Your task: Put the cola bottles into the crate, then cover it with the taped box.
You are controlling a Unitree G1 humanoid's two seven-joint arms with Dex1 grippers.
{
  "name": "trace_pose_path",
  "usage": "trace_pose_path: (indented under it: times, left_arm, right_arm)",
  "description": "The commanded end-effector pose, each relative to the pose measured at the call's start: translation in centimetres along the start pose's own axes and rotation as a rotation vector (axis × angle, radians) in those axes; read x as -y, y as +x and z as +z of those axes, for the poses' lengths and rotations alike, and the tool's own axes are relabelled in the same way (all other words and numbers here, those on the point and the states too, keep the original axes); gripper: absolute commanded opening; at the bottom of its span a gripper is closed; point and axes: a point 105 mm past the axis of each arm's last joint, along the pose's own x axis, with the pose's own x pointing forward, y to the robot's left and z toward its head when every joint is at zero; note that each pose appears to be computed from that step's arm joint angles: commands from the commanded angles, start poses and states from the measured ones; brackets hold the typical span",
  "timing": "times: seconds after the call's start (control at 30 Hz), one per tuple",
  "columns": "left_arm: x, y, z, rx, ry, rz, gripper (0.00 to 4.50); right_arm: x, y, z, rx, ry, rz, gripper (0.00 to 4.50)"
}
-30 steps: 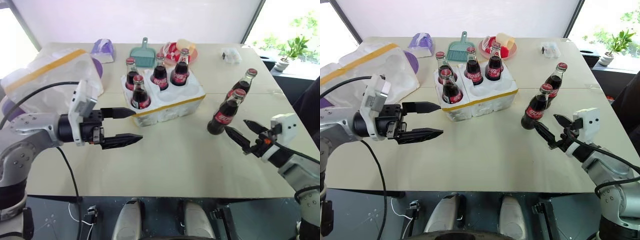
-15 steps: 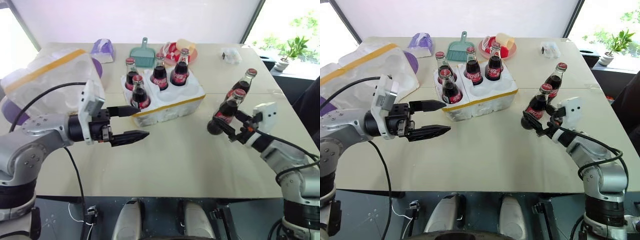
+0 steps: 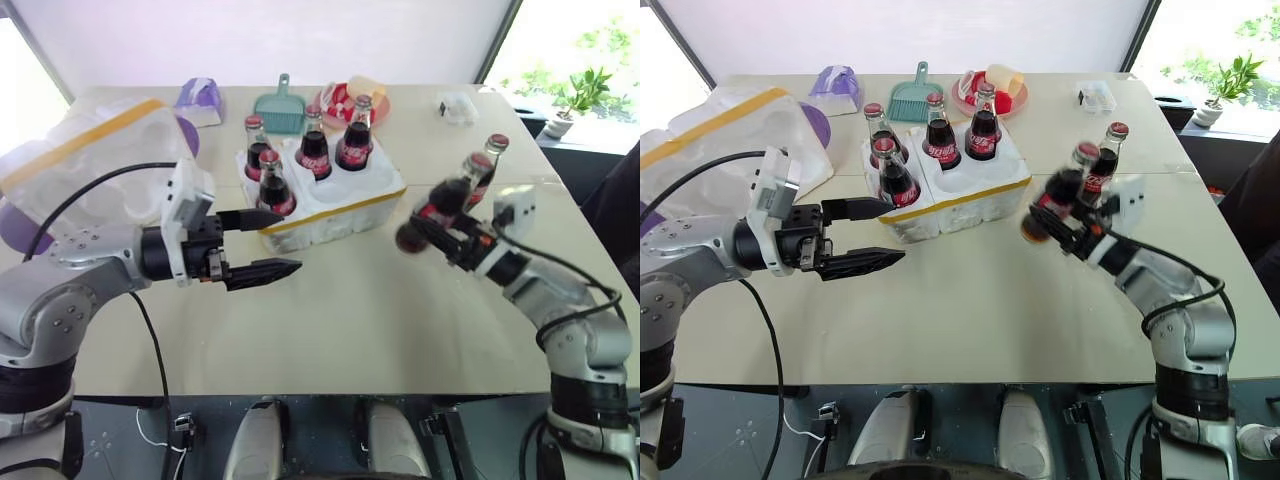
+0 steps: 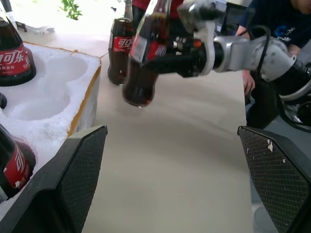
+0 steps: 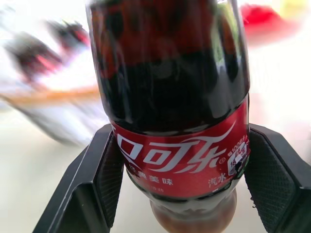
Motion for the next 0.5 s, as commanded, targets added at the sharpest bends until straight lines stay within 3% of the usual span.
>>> trace_pose_path:
  times: [0.03,0.23,0.5]
  left_arm:
    - [-0.2,-0.6,1.2,0.052,0.041,0.027,4.50]
    - [-0.5,-0.7,1.4,0.058,0.060,0.049,4.50]
    - [-0.5,-1.1,1.6,0.063,0.078,0.088,4.50]
  right_arm:
    - [-3.9,2.7,5.1,0.135,-0.100,0.199,2.83]
    - [-3.0,9.3,5.4,0.092,-0.154,0.148,2.83]
    - [-3.3,13.7,1.1,-0.072,-0.199,0.195,2.83]
